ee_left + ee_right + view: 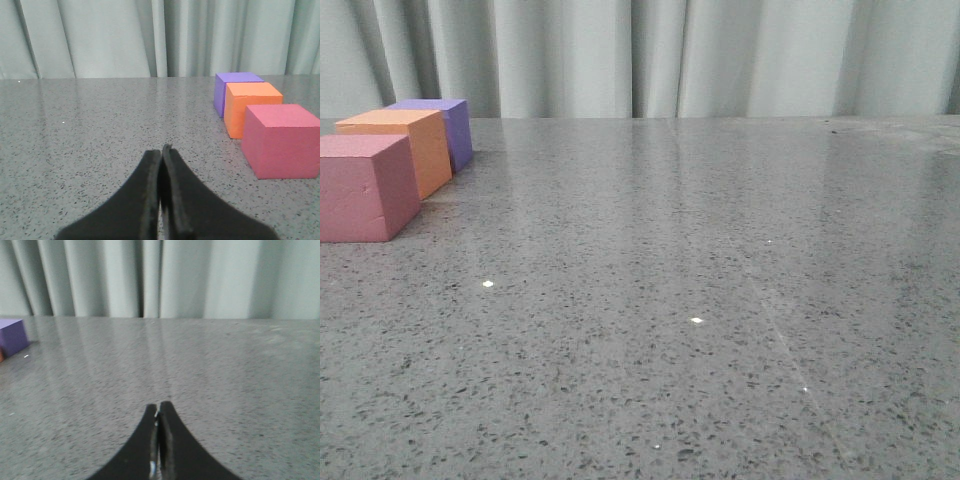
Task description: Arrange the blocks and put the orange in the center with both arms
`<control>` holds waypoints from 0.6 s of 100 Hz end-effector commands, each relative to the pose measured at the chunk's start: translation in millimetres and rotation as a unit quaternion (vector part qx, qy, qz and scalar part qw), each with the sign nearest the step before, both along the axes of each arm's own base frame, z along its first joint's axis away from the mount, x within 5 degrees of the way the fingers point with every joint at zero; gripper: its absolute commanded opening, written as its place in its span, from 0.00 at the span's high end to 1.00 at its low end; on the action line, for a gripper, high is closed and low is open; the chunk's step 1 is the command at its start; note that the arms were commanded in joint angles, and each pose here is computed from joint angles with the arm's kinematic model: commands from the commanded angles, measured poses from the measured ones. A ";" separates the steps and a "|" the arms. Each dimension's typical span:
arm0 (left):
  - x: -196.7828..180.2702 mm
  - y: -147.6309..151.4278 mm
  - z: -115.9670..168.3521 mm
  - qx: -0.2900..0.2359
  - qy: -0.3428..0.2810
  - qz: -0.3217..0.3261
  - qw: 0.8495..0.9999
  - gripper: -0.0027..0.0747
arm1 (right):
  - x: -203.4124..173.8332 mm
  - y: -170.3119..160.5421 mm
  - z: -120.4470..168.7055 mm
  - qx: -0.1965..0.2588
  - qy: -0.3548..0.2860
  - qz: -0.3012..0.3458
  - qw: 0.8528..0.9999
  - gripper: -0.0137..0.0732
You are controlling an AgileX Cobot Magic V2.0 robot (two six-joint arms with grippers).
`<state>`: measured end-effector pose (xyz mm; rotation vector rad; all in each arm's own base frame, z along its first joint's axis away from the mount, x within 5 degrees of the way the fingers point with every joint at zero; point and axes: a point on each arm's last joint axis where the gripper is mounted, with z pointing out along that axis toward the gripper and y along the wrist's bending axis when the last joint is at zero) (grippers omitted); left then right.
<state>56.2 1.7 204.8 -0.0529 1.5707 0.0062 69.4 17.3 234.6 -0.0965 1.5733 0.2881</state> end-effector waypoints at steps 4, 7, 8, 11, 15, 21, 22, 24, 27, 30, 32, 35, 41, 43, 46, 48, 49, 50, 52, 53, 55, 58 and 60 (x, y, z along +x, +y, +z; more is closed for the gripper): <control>-2.0 0.5 1.5 -0.004 -0.042 0.003 0.999 0.99 | -2.9 -5.1 8.0 0.008 -0.065 -0.032 0.997 0.98; -2.0 0.5 1.5 -0.004 -0.042 0.003 0.999 0.99 | -4.0 -6.6 5.3 0.008 -0.066 -0.042 0.997 0.98; -2.0 0.5 1.5 -0.004 -0.042 0.003 0.999 0.99 | -4.1 -6.8 3.5 0.007 -0.065 -0.044 0.997 0.98; -2.0 0.5 1.5 -0.004 -0.042 0.003 0.999 0.99 | -4.9 -7.7 0.3 0.007 -0.065 -0.050 0.997 0.98; -2.0 0.5 1.5 -0.004 -0.042 0.003 0.999 0.99 | -6.2 -8.9 -5.0 0.006 -0.066 -0.057 0.996 0.98; -2.0 0.5 1.5 -0.004 -0.042 0.003 0.999 0.99 | -8.2 -10.2 -12.6 0.006 -0.067 -0.066 0.996 0.98; -2.0 0.5 1.5 -0.004 -0.042 0.003 0.999 0.99 | -8.4 -10.3 -14.2 0.006 -0.066 -0.067 0.996 0.98; -2.0 0.5 1.5 -0.004 -0.042 0.003 0.999 0.99 | -9.3 -10.7 -15.5 0.008 -0.069 -0.069 0.995 0.98; -2.0 0.5 1.5 -0.004 -0.042 0.003 0.999 0.99 | -10.3 -11.2 -18.6 0.011 -0.071 -0.072 0.995 0.98; -2.0 0.5 1.5 -0.004 -0.042 0.003 0.999 0.99 | -11.8 -11.8 -20.0 0.015 -0.076 -0.075 0.994 0.98; -2.0 0.5 1.5 -0.004 -0.042 0.003 0.999 0.99 | -12.4 -12.1 -20.4 0.016 -0.075 -0.077 0.994 0.98; -2.0 0.5 1.5 -0.004 -0.042 0.003 0.999 0.99 | -13.8 -12.8 -21.1 0.017 -0.074 -0.082 0.994 0.98; -2.0 0.5 1.5 -0.004 -0.042 0.003 0.999 0.99 | -15.8 -13.9 -22.0 0.020 -0.074 -0.090 0.993 0.98; -2.0 0.5 1.5 -0.004 -0.042 0.003 0.999 0.99 | -16.0 -14.3 -22.4 0.019 -0.073 -0.093 0.993 0.98; -2.0 0.5 1.5 -0.004 -0.042 0.003 0.999 0.99 | -15.9 -14.7 -22.7 0.019 -0.071 -0.097 0.993 0.98; -2.0 0.5 1.5 -0.004 -0.042 0.003 0.999 0.99 | -15.9 -14.9 -22.8 0.019 -0.070 -0.099 0.992 0.98; -2.0 0.5 1.5 -0.004 -0.042 0.003 0.999 0.99 | -15.8 -15.1 -23.1 0.019 -0.070 -0.101 0.992 0.98; -2.0 0.5 1.5 -0.004 -0.042 0.003 0.999 0.99 | -15.8 -15.2 -23.2 0.019 -0.070 -0.101 0.992 0.98; -2.0 0.5 1.5 -0.004 -0.042 0.003 0.999 0.99 | -15.7 -15.3 -23.4 0.018 -0.069 -0.103 0.992 0.98; -2.0 0.5 1.5 -0.004 -0.042 0.003 0.999 0.99 | -15.7 -15.3 -23.4 0.018 -0.068 -0.103 0.992 0.98; -2.0 0.5 1.5 -0.004 -0.042 0.003 0.999 0.99 | -15.7 -15.5 -23.4 0.018 -0.068 -0.104 0.992 0.98; -2.0 0.5 1.5 -0.004 -0.042 0.003 0.999 0.99 | -15.7 -15.5 -23.4 0.018 -0.068 -0.105 0.992 0.98; -2.0 0.5 1.5 -0.004 -0.042 0.003 0.999 0.99 | -15.7 -15.5 -23.4 0.018 -0.068 -0.105 0.992 0.98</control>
